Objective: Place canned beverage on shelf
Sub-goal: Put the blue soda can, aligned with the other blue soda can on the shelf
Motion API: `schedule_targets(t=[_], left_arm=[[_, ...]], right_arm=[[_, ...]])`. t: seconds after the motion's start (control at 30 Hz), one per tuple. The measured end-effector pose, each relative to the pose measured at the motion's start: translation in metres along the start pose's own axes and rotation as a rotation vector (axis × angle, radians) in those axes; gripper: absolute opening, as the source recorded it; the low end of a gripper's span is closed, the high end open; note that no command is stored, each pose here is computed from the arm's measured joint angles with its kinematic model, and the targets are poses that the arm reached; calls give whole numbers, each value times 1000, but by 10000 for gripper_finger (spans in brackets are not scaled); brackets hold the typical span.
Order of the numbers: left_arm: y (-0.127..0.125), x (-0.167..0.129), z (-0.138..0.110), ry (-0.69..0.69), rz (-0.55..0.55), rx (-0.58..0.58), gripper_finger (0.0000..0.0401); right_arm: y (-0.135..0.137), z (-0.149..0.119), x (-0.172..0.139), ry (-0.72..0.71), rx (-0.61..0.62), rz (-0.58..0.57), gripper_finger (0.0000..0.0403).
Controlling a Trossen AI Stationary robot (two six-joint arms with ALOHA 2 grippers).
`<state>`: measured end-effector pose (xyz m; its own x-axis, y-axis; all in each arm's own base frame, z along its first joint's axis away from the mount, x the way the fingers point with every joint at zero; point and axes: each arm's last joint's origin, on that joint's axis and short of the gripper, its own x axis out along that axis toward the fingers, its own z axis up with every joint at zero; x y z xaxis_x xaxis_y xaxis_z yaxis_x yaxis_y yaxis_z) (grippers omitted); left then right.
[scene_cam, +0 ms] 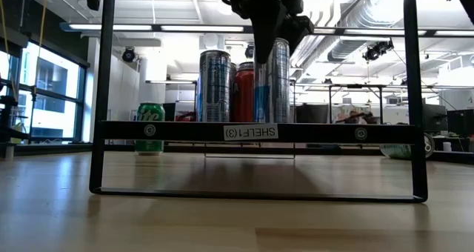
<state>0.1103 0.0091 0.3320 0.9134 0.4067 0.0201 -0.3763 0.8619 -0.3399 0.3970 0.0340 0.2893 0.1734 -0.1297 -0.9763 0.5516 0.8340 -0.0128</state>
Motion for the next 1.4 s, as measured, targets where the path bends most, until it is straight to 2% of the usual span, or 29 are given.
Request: schedule_targets(t=[0.23,0.57,0.77,0.97,1.17,1.27,1.4], left_arm=[[0,0,0,0,0,-2,1],[0,0,0,0,-2,-1,3],[0,0,0,1,-4,-1,3],[0,0,0,1,-4,-1,3],[0,0,0,4,-3,1,3],[0,0,0,5,-3,1,3],[0,0,0,5,-3,1,3]], right_arm=[[-1,1,0,28,-35,41,261],[-1,3,0,7,0,36,265],[-3,3,-4,-14,-26,29,319],[-15,1,-29,-67,-33,36,381],[-31,-9,-65,-137,-62,59,392],[-35,-20,-84,-200,-50,21,392],[-28,-48,-100,-311,-70,-114,392]])
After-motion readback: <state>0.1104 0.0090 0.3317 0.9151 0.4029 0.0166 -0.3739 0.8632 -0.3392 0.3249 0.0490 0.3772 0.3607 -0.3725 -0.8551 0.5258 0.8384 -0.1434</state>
